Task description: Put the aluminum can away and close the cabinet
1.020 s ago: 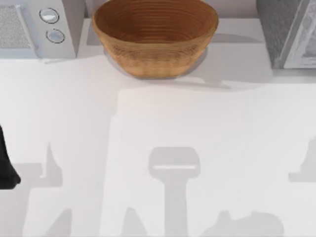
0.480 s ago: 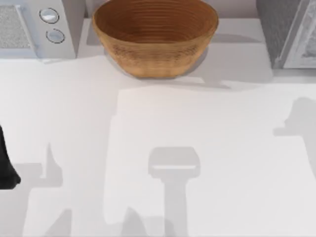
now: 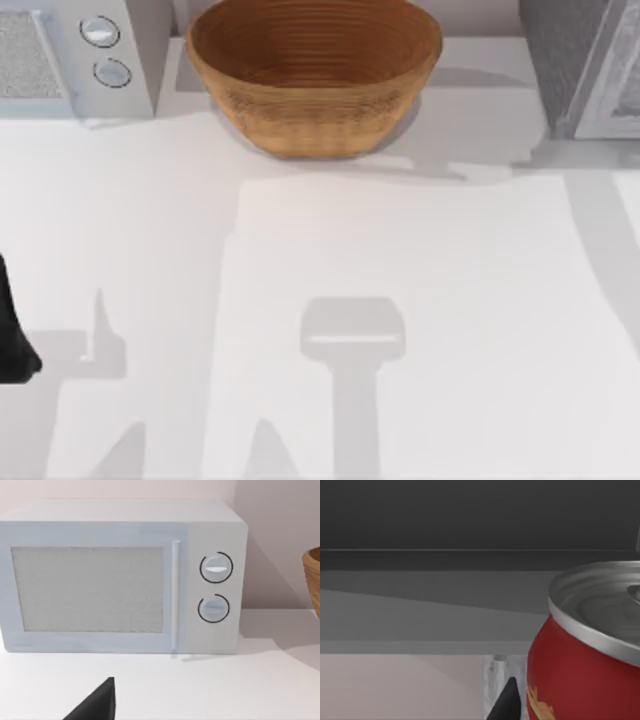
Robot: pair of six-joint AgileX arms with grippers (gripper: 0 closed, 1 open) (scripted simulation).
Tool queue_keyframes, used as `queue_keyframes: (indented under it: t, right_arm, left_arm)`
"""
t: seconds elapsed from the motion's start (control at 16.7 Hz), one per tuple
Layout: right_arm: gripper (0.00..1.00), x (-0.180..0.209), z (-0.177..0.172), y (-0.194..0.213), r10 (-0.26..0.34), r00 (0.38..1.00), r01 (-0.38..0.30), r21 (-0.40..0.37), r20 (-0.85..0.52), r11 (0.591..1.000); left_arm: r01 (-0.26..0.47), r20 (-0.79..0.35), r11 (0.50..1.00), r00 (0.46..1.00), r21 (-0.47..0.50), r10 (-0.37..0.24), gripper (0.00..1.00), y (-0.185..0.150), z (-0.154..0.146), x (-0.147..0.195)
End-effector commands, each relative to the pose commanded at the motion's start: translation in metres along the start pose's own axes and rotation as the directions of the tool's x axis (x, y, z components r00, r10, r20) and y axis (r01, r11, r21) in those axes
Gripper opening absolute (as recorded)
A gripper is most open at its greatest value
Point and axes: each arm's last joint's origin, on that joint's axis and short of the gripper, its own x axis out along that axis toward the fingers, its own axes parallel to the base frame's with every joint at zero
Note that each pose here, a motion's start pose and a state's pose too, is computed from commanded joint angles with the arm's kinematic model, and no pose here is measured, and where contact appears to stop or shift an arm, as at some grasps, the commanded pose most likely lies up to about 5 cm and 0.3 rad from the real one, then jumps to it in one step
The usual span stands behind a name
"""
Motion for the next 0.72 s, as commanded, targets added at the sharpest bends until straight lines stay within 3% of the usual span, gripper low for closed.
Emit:
queue_keyframes:
  t: [0.3, 0.72]
  right_arm:
    - [0.0, 0.039, 0.035, 0.014, 0.001, 1.0, -0.001, 0.001, 0.001, 1.0]
    - [0.0, 0.048, 0.041, 0.017, 0.001, 1.0, -0.001, 0.002, 0.001, 1.0]
  left_arm:
    - [0.0, 0.0, 1.0, 1.0, 0.0, 0.0, 1.0, 0.0, 0.0, 0.0]
    - [0.0, 0.0, 1.0, 1.0, 0.0, 0.0, 1.0, 0.0, 0.0, 0.0]
